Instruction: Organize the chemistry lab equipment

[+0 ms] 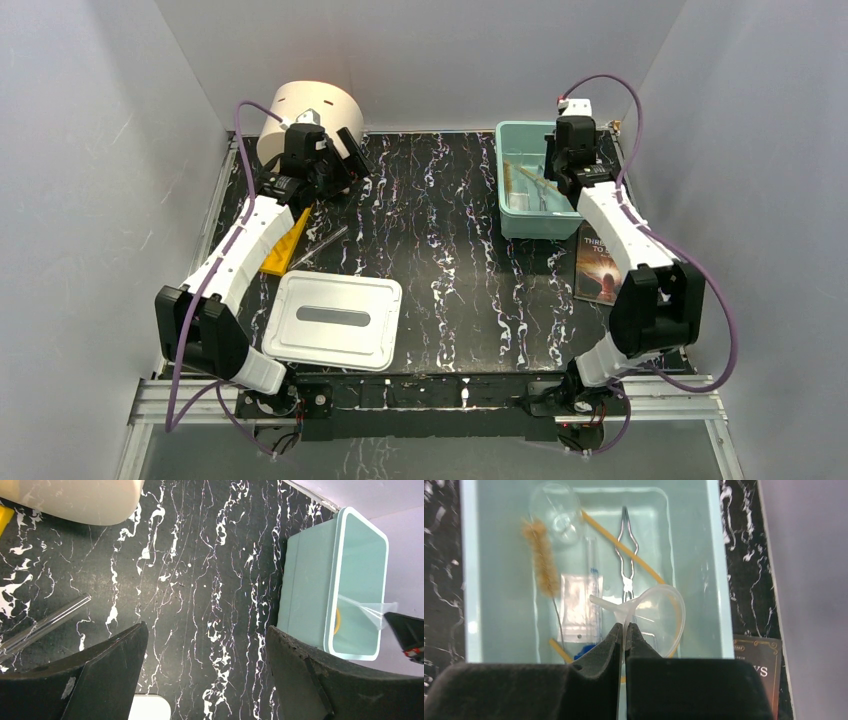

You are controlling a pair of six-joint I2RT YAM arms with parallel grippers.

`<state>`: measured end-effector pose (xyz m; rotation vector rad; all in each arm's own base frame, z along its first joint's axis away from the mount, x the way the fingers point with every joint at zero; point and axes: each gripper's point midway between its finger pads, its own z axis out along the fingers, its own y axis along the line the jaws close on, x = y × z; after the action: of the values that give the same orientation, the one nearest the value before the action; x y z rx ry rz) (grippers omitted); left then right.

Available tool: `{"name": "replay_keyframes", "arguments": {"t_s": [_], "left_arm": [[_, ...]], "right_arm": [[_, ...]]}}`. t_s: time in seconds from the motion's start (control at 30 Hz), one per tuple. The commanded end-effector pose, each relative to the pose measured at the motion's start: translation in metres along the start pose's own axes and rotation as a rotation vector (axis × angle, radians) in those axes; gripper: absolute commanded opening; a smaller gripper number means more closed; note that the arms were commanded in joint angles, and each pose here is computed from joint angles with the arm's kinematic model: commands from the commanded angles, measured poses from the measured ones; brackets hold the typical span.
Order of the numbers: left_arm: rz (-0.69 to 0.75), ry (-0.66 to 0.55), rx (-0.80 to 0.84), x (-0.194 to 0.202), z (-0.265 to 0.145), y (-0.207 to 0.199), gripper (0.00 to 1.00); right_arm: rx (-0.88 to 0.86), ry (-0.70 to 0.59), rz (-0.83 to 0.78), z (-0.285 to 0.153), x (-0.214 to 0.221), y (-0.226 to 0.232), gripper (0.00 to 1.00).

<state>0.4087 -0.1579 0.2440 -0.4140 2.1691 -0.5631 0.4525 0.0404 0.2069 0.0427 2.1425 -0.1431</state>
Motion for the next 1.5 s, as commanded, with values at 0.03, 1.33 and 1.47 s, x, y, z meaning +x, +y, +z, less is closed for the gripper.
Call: {"name": "replay_keyframes", "arguments": {"t_s": [0.03, 1.33, 1.47], "left_arm": [[-0.007, 0.009, 0.027, 0.002, -0.004, -0.003, 0.85], [0.029, 0.062, 0.053, 0.013, 0.001, -0.004, 0.84], [0.021, 0.068, 0.056, 0.015, 0.002, -0.004, 0.84]], "right_arm": [[0.02, 0.079, -0.015, 0.011, 0.021, -0.004, 0.0], [-0.495, 0.246, 0.154, -0.008, 0.016, 0.09, 0.73], [-0.572, 0.247, 0.177, -0.019, 0.015, 0.107, 0.76]]}}
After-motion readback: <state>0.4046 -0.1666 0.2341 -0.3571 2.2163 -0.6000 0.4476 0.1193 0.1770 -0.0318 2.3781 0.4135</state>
